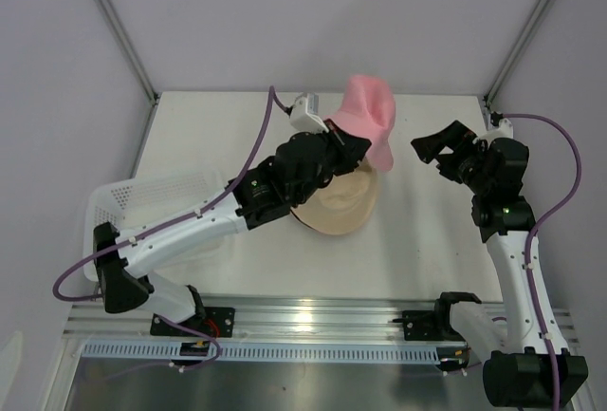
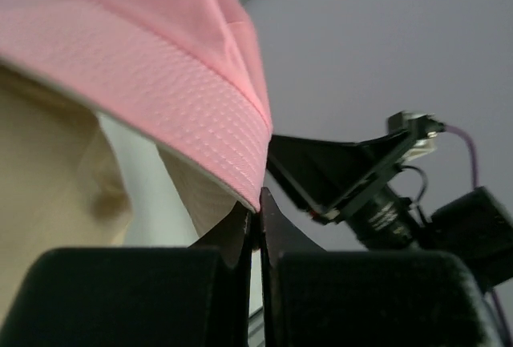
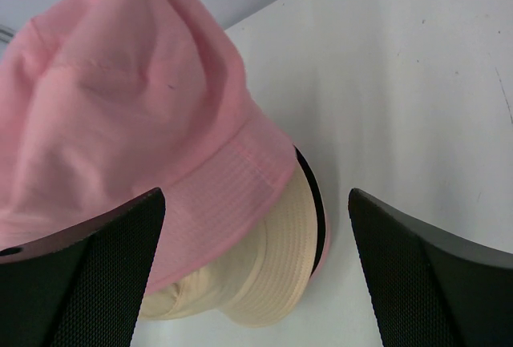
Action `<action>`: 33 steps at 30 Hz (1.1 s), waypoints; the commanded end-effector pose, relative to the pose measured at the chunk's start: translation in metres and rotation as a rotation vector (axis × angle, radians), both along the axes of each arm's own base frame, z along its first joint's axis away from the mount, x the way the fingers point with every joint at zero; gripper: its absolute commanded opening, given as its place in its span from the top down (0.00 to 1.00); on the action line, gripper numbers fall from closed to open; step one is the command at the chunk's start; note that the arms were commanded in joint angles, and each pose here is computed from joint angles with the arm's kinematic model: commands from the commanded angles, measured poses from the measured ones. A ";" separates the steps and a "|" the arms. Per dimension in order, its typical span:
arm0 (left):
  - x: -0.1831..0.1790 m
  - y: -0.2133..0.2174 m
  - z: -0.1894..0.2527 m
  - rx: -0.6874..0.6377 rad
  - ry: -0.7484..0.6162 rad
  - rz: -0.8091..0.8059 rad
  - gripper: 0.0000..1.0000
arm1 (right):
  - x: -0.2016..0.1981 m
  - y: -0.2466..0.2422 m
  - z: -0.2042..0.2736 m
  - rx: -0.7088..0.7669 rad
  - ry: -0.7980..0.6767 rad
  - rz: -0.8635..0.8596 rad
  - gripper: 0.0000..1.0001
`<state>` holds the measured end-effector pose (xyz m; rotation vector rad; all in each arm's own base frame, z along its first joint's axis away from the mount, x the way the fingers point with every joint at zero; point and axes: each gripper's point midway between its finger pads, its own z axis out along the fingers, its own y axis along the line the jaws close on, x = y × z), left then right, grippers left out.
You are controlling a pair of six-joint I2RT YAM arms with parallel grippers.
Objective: Stack the hats
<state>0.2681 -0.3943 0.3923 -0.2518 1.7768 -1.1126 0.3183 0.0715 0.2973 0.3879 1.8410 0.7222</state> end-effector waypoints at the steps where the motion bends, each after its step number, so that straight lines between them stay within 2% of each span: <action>1: -0.007 0.007 -0.015 -0.067 0.076 0.018 0.99 | 0.000 0.002 0.016 0.013 -0.060 0.010 0.01; 4: -0.012 0.015 -0.042 -0.062 0.124 0.044 0.99 | 0.003 0.004 0.012 0.026 -0.055 0.019 0.01; 12: -0.028 0.072 -0.037 -0.108 0.147 0.131 0.99 | 0.012 0.007 0.002 0.044 -0.038 0.036 0.00; 22: -0.043 0.131 -0.082 -0.129 0.218 0.234 0.97 | 0.026 0.015 -0.007 0.056 -0.024 0.085 0.01; 27: -0.051 0.127 -0.103 -0.095 0.223 0.176 0.99 | 0.033 0.019 -0.019 0.048 0.007 0.094 0.00; 33: -0.064 0.099 -0.151 0.011 0.229 0.017 0.99 | 0.040 0.038 -0.026 0.044 0.024 0.152 0.01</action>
